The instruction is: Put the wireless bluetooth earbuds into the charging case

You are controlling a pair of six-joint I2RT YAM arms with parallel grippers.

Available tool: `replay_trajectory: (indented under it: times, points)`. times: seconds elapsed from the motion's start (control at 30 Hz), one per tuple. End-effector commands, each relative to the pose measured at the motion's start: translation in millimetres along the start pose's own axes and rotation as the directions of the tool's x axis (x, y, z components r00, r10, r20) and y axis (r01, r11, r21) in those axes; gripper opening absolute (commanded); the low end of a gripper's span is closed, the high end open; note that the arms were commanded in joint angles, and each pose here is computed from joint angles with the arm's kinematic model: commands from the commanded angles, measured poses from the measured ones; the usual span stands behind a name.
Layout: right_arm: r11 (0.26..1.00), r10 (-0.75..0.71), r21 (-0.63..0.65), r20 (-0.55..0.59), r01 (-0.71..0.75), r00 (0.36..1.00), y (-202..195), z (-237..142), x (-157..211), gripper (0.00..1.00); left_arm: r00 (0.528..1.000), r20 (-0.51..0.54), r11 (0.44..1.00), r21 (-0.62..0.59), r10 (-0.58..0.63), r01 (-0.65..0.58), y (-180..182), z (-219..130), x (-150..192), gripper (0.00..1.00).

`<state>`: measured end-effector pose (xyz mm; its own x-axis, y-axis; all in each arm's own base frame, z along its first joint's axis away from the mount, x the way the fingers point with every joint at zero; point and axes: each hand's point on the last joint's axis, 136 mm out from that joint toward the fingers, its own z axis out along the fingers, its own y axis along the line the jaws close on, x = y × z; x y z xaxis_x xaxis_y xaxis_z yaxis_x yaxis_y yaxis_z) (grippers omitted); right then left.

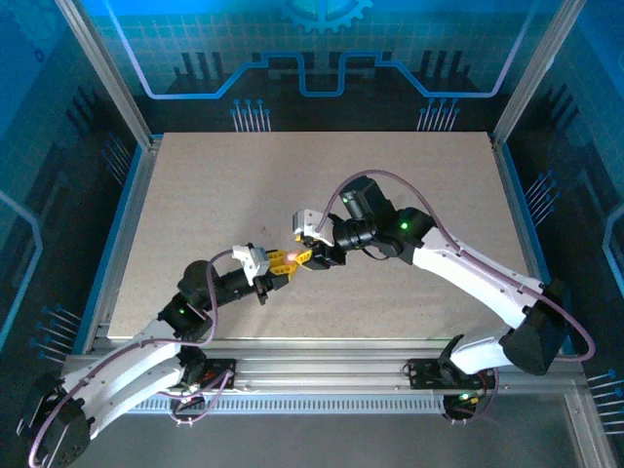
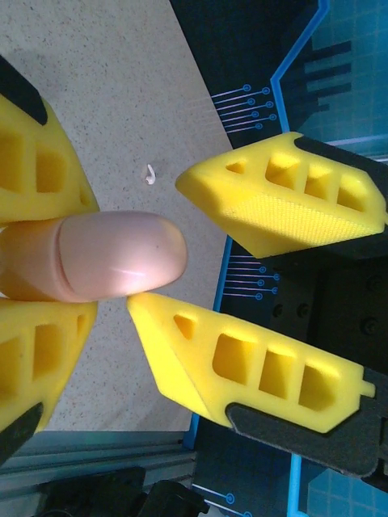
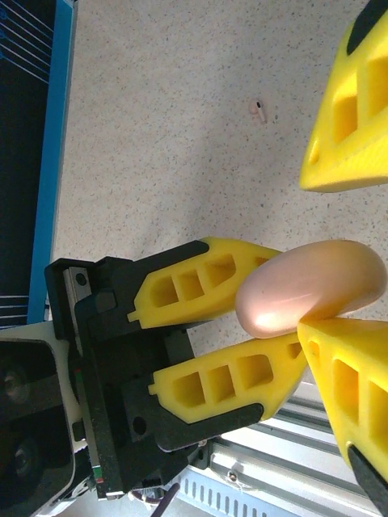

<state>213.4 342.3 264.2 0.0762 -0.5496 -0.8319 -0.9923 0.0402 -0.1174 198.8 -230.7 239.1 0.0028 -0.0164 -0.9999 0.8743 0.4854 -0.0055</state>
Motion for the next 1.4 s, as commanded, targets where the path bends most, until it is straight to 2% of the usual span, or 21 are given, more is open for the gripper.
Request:
replay_trajectory:
  times: [0.0,0.4,0.7,1.37]
  points:
    - [0.987,-0.007,0.16,0.02,0.003,1.0,-38.2,-8.8,-11.3,0.43,0.998,0.052,0.994,0.11,0.024,-0.03,-20.9,-1.1,-17.7,0.1]
    - [0.981,0.013,0.193,0.042,-0.02,0.999,-45.5,-12.8,-12.5,0.43,0.998,0.051,0.993,0.113,0.024,-0.03,-21.1,-0.9,-17.5,0.1]
    - [0.984,0.043,0.171,0.025,-0.046,0.999,-42.3,-7.5,-4.3,0.43,0.997,0.064,0.993,0.111,0.031,-0.038,-21.4,-1.6,-20.4,0.1]
    - [0.996,0.046,0.075,0.129,-0.056,0.991,-29.5,-12.6,-27.2,0.52,0.998,0.06,0.999,-0.02,-0.035,0.037,8.6,-3.3,-11.1,0.1]
